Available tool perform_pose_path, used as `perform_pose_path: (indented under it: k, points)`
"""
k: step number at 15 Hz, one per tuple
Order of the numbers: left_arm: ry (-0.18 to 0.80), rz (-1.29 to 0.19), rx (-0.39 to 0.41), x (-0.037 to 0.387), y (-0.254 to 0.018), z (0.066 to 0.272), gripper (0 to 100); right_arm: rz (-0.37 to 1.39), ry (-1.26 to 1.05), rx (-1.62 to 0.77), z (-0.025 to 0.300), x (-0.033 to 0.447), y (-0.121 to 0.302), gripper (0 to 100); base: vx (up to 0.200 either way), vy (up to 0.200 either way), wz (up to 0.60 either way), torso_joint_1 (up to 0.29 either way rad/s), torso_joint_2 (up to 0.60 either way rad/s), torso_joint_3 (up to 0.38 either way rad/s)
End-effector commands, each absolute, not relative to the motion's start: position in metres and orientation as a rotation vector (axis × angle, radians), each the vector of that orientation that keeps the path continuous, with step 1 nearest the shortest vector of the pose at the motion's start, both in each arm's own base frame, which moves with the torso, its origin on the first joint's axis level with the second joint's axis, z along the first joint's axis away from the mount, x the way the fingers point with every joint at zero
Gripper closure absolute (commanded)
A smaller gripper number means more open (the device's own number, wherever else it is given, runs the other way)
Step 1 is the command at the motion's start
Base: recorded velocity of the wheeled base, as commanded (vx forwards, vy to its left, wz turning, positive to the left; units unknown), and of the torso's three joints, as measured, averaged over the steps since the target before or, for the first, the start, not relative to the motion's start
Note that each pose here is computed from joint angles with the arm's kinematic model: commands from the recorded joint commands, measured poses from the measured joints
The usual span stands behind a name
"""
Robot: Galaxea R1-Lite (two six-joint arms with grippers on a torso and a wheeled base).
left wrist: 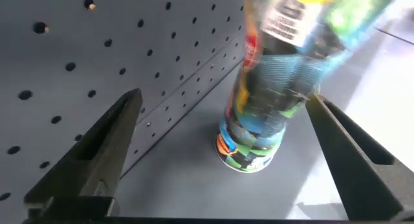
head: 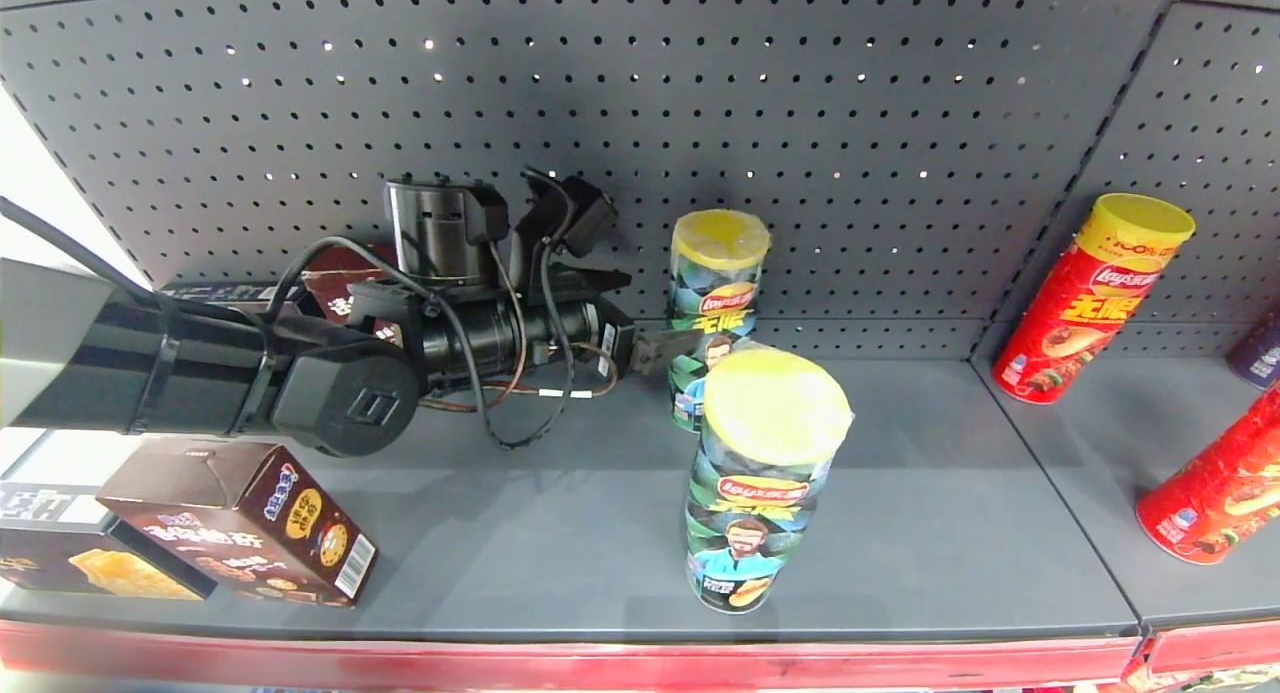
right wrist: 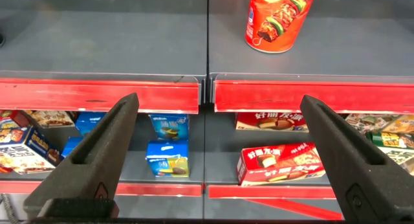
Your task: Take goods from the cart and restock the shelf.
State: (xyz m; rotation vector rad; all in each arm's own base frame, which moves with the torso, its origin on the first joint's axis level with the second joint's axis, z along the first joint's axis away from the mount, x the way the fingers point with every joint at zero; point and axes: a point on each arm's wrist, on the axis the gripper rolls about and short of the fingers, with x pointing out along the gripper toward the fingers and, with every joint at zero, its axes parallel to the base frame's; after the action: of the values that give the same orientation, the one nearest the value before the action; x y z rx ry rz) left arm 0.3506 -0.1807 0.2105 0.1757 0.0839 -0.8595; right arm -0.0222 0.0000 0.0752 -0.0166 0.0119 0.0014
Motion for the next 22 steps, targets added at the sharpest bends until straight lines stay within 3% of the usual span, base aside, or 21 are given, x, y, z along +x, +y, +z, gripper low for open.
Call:
perform_pose_path:
  k: [1, 15, 22]
  points:
    - [0.081, -0.856, 0.176, 0.351, -0.18, 0.212, 0, 0.002, 0.014, -0.017, 0.075, -0.022, 0.0, 0, 0.0, 0.0, 0.0, 0.0, 0.0, 0.0]
    - [0.107, -0.799, 0.178, 0.353, -0.167, 0.205, 0, 0.002, 0.012, -0.017, 0.075, -0.022, 0.0, 0, 0.0, 0.0, 0.0, 0.0, 0.0, 0.0]
    - [0.131, -0.75, 0.191, 0.327, -0.17, 0.219, 0, 0.002, 0.014, -0.015, 0.075, -0.022, 0.0, 0, 0.0, 0.0, 0.0, 0.0, 0.0, 0.0]
